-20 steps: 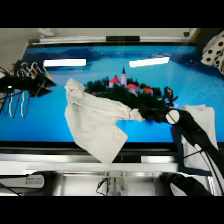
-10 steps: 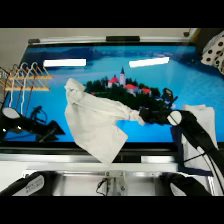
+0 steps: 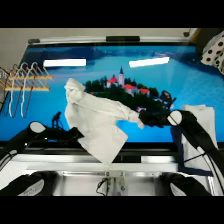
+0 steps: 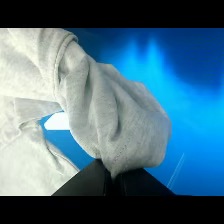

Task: Fold the shirts.

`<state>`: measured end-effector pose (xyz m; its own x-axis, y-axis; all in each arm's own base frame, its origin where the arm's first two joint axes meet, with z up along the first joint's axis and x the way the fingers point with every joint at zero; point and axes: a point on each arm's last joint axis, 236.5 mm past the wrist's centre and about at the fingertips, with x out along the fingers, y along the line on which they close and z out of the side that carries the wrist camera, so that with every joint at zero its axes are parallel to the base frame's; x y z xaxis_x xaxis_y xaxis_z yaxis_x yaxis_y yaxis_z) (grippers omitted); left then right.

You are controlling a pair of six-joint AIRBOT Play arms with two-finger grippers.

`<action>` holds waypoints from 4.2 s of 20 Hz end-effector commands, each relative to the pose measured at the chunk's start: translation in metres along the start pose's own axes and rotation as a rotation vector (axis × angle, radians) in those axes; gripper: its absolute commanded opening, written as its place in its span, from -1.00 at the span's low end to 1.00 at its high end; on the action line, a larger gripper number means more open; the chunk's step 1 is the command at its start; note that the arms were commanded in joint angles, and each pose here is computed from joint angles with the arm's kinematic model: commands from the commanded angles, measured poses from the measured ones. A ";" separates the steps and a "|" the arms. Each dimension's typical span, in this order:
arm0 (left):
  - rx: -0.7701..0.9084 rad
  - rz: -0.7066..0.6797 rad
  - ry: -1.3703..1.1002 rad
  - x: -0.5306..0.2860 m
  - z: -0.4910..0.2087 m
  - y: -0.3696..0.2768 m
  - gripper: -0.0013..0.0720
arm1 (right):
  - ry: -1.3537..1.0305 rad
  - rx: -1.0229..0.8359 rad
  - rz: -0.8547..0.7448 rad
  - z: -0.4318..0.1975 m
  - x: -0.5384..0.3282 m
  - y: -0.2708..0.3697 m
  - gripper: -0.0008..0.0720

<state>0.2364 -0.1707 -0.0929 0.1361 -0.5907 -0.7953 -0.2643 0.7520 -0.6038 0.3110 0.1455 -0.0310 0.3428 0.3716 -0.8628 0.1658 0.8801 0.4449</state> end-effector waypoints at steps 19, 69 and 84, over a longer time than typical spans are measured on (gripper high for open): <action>0.898 -0.058 -1.763 -0.647 -0.123 -0.305 -0.86 | -1.366 -0.404 0.515 0.033 -0.550 0.150 -0.77; -0.074 0.065 -0.047 -0.079 0.095 0.107 0.51 | 0.275 -0.034 0.243 0.024 0.102 0.119 0.84; 0.093 0.034 -0.194 -0.084 0.123 0.065 -0.86 | 0.115 0.103 0.266 0.033 0.155 0.151 -0.26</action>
<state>0.3276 -0.0328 -0.0806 0.3106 -0.4921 -0.8133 -0.2432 0.7860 -0.5684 0.4118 0.3191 -0.0886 0.2354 0.6256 -0.7438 0.1535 0.7317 0.6641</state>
